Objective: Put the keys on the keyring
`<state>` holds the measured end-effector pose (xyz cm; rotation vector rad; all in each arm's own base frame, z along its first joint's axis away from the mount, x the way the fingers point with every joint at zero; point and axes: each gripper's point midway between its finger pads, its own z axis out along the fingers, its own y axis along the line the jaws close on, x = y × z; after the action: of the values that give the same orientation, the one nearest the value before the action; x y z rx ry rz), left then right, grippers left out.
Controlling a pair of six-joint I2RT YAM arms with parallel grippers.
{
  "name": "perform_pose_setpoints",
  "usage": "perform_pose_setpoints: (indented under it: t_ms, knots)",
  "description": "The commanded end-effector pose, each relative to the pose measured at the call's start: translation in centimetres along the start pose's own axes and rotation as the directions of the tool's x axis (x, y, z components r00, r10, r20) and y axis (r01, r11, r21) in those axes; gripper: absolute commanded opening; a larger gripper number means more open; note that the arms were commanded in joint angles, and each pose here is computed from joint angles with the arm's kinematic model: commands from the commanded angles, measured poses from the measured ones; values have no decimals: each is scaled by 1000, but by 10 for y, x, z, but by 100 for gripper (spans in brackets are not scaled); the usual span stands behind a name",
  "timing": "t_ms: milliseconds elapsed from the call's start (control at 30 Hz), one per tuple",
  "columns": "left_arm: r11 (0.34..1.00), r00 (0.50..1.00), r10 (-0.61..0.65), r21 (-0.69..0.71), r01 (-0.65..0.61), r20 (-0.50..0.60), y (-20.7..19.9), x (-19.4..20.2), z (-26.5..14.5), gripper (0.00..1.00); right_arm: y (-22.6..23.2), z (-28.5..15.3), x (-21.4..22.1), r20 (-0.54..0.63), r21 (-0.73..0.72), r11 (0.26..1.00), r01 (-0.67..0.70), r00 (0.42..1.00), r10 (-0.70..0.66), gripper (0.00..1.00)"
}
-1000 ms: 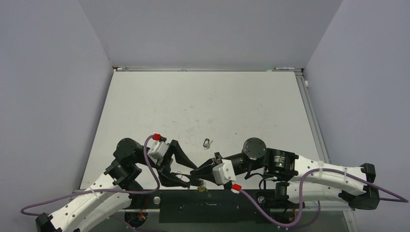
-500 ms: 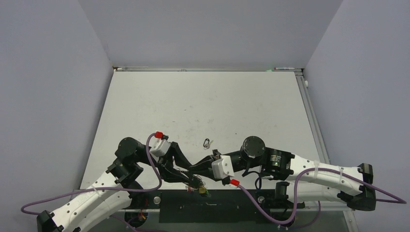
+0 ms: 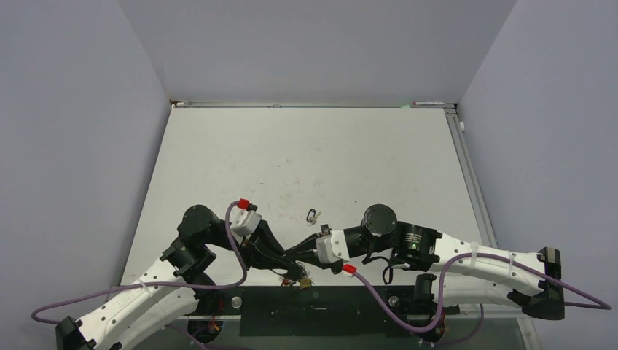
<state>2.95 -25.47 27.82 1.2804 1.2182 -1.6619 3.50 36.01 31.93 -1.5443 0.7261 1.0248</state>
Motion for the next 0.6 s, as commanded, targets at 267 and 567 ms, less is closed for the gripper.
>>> perform_pose_setpoints:
  t_ms: [267,567]
  knots:
    - [988,996,82,-127,-84,-20,20,-20,-5,0,-15,-10,-15,61,114,993,-35,998,28,14]
    - [980,995,68,-183,-80,-73,32,-14,-9,0,-25,-29,-20,80,225,973,-52,996,35,60]
